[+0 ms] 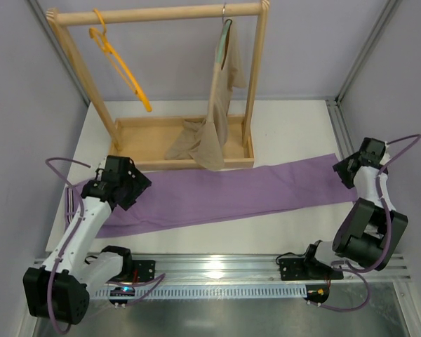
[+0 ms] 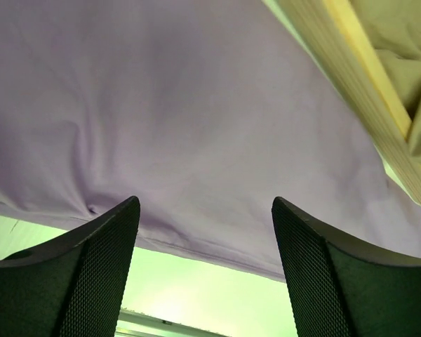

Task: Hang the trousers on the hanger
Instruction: Fold the trousers

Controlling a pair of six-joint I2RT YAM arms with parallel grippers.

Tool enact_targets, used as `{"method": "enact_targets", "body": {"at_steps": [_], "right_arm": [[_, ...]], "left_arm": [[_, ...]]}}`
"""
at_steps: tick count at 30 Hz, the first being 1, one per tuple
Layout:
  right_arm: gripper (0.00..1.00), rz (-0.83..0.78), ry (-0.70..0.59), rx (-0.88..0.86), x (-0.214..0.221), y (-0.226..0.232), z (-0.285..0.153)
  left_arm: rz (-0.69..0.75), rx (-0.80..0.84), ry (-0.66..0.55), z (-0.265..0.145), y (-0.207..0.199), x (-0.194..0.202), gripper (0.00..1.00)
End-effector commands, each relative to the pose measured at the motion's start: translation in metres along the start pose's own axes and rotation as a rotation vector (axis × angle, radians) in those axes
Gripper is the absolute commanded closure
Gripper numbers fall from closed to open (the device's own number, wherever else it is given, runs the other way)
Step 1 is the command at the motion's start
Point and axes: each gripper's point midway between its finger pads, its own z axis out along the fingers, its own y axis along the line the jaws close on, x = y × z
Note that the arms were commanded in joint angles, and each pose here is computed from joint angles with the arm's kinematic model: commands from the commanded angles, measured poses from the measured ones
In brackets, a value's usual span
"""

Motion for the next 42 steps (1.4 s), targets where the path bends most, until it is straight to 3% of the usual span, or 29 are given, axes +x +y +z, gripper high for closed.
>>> {"method": "enact_targets", "body": {"at_steps": [1,4,11,16,17,18,22,32,36,42], "right_arm": [[0.49,-0.153,-0.006,-0.129,-0.009,0.037,0.0],[0.49,-0.154,0.037,-0.091,-0.007,0.039,0.02],[0.41,-0.191,-0.064,0.143,-0.048,0.014,0.035],[0.35,-0.178,-0.1,0.14,-0.063,0.009,0.044],[0.13,-0.177,-0.083,0.106,-0.063,0.012,0.048],[0.11,-0.163,-0.072,0.077,-0.066,0.012,0.051],[0.09,-0.214,-0.026,-0.145,-0.07,0.039,0.057],[0.09,-0.305,0.056,-0.248,-0.06,0.05,0.095],[0.09,-0.325,0.102,-0.312,-0.052,0.059,0.094],[0.11,-0.386,0.033,-0.274,-0.051,0.066,0.066]], "left_arm": [[0.05,0.07,-0.033,-0.014,-0.009,-0.009,0.22],[0.046,0.104,-0.028,-0.017,-0.014,-0.007,0.22],[0.044,0.106,0.036,-0.011,-0.009,0.009,0.23],[0.066,0.099,0.047,-0.008,-0.008,0.011,0.23],[0.077,0.101,0.049,-0.008,-0.008,0.011,0.23],[0.082,0.093,0.058,-0.007,-0.007,0.012,0.23],[0.114,0.085,0.077,-0.006,-0.006,0.014,0.23],[0.137,0.068,0.098,0.002,-0.013,0.011,0.23],[0.126,0.105,0.131,0.001,-0.028,0.012,0.24],[0.102,0.131,0.13,0.004,-0.035,0.012,0.24]]}}
